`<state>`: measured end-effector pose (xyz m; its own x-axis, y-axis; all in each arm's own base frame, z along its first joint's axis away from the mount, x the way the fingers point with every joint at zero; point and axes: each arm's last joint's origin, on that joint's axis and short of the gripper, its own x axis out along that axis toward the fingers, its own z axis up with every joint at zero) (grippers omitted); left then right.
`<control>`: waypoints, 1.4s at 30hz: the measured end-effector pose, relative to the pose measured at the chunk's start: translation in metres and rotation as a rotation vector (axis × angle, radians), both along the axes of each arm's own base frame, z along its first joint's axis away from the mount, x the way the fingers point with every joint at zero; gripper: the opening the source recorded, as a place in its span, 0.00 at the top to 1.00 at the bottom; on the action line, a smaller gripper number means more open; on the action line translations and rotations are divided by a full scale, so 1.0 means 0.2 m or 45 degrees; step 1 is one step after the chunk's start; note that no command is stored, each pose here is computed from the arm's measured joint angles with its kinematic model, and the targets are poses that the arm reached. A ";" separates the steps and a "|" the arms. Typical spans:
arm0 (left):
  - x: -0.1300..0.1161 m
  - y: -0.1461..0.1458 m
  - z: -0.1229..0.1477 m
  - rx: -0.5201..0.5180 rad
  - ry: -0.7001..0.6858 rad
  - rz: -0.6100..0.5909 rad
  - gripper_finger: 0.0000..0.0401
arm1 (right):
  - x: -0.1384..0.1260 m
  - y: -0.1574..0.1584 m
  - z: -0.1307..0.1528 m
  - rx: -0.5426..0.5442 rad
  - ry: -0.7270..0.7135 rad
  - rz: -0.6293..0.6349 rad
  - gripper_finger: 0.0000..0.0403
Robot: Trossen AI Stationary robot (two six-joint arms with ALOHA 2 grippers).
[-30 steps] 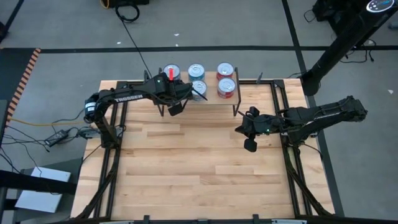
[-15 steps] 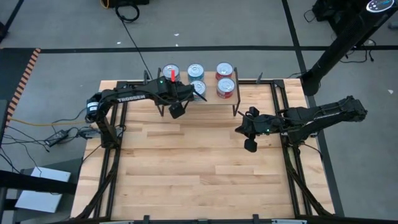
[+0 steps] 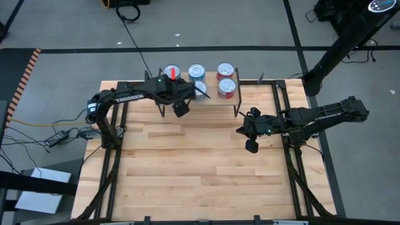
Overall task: Stack canned seafood by type on shelf
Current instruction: Stack the blue can on top of the other blue can on the shelf
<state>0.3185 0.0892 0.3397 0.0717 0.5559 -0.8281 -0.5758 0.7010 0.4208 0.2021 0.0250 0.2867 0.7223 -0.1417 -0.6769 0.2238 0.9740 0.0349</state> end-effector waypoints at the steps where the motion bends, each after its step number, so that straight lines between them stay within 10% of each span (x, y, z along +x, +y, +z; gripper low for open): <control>1: 0.00 -0.01 0.03 0.007 -0.028 -0.007 0.31 | 0.00 0.00 0.00 0.000 0.000 0.000 0.93; 14: -0.09 -0.01 0.19 0.022 -0.239 0.068 0.97 | 0.00 0.00 0.00 0.005 0.005 0.005 0.93; 30: -0.10 0.04 -0.10 -0.169 -0.381 0.099 1.00 | -0.01 0.00 -0.01 0.009 0.030 0.020 0.93; 42: -0.13 0.04 -0.02 -0.130 -0.499 0.091 1.00 | -0.01 0.00 0.00 0.010 0.021 0.024 0.93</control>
<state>0.2930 0.0973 0.3357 0.3569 0.4875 -0.7968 -0.7273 0.6804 0.0905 0.2011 0.0255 0.2857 0.7134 -0.1230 -0.6899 0.2064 0.9777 0.0390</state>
